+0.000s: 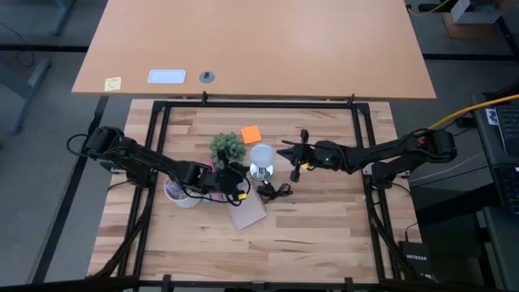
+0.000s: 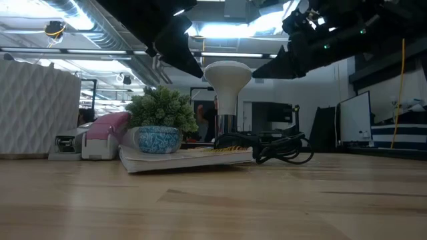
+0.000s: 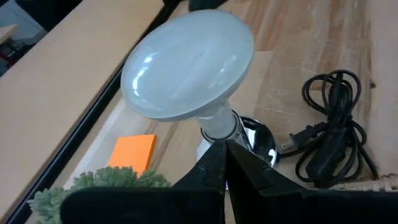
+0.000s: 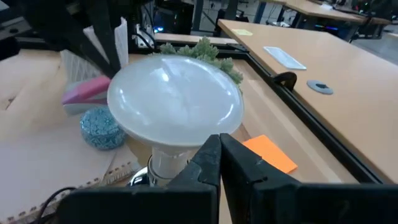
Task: Screw lightbulb
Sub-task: Insert the lightbulb into the silver lamp socket
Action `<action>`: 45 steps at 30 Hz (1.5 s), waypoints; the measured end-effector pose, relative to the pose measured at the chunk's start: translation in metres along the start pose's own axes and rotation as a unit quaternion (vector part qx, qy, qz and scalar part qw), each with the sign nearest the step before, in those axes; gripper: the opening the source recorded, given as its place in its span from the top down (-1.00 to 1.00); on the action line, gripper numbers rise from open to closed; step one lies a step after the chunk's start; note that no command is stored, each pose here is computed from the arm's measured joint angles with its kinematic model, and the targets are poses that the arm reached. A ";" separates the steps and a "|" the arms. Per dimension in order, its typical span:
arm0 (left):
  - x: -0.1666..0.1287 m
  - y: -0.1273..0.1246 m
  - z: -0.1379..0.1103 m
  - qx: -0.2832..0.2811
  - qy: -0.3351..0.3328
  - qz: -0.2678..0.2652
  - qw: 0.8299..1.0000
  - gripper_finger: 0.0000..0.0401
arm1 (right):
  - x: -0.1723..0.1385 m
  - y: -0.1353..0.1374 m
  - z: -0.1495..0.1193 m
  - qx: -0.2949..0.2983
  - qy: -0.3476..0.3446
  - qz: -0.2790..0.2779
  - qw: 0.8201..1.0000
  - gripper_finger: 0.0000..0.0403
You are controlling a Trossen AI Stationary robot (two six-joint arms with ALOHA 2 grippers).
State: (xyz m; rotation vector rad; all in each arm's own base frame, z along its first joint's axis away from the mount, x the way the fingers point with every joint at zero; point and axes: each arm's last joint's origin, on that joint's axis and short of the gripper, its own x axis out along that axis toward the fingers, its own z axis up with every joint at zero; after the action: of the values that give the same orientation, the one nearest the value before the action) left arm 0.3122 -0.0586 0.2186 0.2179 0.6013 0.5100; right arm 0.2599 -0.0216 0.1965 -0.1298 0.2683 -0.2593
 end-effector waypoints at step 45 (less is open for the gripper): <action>0.000 -0.003 0.010 0.006 -0.037 -0.049 0.998 1.00 | 0.000 -0.004 -0.001 -0.010 0.008 -0.066 0.998 0.94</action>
State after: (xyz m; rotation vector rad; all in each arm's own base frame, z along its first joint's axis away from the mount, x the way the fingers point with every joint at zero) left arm 0.3191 -0.0614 0.2254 0.2170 0.5412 0.4025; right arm 0.2588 -0.0254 0.1964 -0.1647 0.2789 -0.3887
